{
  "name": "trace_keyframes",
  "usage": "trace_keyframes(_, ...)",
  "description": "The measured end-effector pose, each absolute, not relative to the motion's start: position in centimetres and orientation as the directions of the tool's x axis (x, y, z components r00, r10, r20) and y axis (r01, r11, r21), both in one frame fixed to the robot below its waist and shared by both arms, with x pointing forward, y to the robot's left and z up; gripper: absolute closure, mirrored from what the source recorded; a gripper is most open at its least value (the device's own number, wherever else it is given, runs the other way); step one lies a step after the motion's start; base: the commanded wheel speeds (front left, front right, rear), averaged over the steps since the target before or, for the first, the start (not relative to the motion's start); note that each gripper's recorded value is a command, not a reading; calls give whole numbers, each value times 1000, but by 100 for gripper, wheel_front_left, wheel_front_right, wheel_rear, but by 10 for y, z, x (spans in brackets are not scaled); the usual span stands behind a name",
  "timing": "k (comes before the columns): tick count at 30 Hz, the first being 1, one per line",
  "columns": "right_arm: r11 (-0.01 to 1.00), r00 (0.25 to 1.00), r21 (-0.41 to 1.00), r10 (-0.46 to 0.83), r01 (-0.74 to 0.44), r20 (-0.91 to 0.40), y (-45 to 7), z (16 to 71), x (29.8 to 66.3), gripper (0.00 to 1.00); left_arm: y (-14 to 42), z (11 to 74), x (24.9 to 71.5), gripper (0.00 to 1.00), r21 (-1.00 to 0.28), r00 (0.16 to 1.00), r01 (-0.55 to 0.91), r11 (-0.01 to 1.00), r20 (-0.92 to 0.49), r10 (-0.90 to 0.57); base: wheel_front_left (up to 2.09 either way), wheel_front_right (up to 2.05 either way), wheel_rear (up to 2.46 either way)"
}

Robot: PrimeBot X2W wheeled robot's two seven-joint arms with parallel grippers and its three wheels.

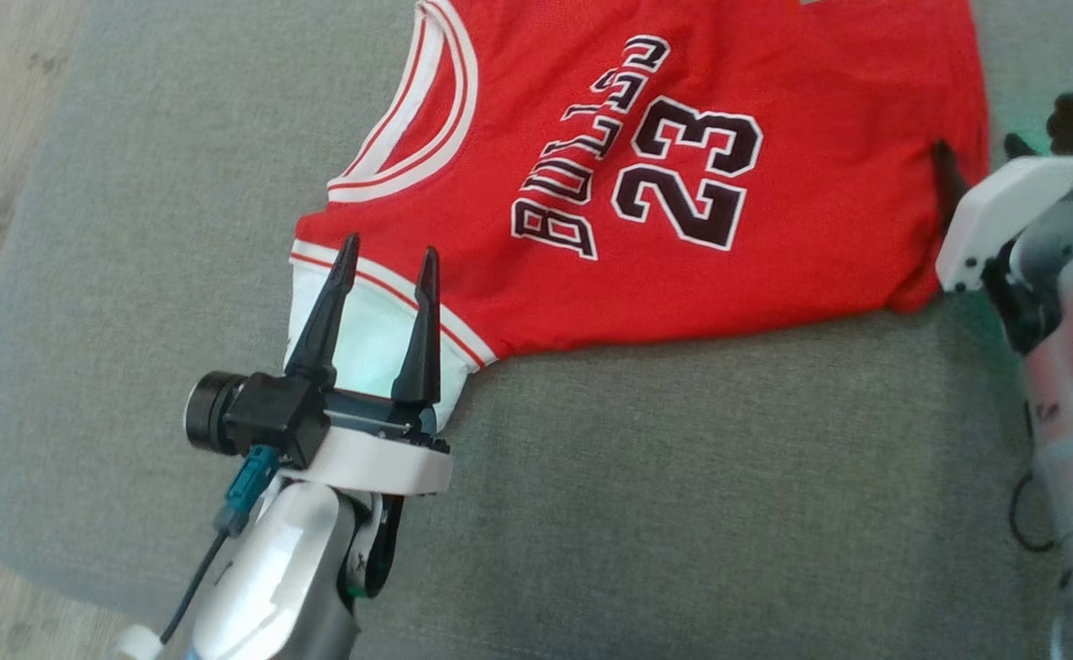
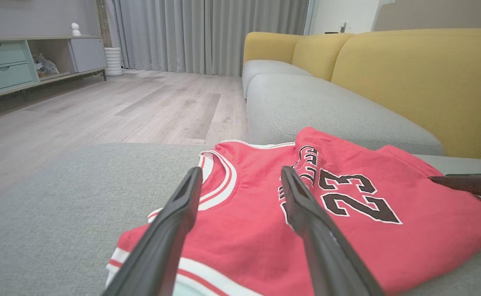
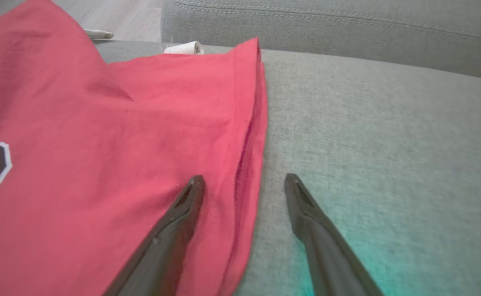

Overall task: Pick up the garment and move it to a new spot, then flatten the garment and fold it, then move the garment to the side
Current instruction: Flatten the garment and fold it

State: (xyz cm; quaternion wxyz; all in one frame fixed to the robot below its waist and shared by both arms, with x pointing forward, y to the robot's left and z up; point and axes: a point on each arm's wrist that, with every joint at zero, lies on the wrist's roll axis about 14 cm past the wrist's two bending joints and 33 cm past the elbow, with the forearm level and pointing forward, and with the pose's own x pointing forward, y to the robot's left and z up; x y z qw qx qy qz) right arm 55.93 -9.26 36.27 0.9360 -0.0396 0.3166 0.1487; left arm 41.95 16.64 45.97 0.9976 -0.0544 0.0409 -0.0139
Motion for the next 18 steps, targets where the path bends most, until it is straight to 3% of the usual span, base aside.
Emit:
trace_keyframes(8,937,701,16,273,-349,-658,-83,356,576,0,169,451,421,0,-105,995,15,994,-100,-26,0,0,0)
trace_keyframes(9,936,698,22,278,-352,-660,-82,357,576,15,169,452,422,0,-109,995,20,994,-97,-30,0,0,0)
trace_keyframes(10,935,695,32,285,-353,-660,-80,357,577,66,168,453,423,0,-110,995,19,994,-95,-30,0,0,0)
trace_keyframes(11,933,697,38,293,-357,-655,-78,359,577,100,168,453,423,0,-107,995,19,994,-94,-29,0,0,0)
trace_keyframes(15,927,739,71,339,-369,-582,-68,371,576,100,172,456,423,0,-101,996,12,995,-85,-20,0,0,0)
trace_keyframes(18,917,807,45,372,-397,-458,-65,398,582,100,169,462,423,0,-97,997,29,995,-68,-35,0,0,0)
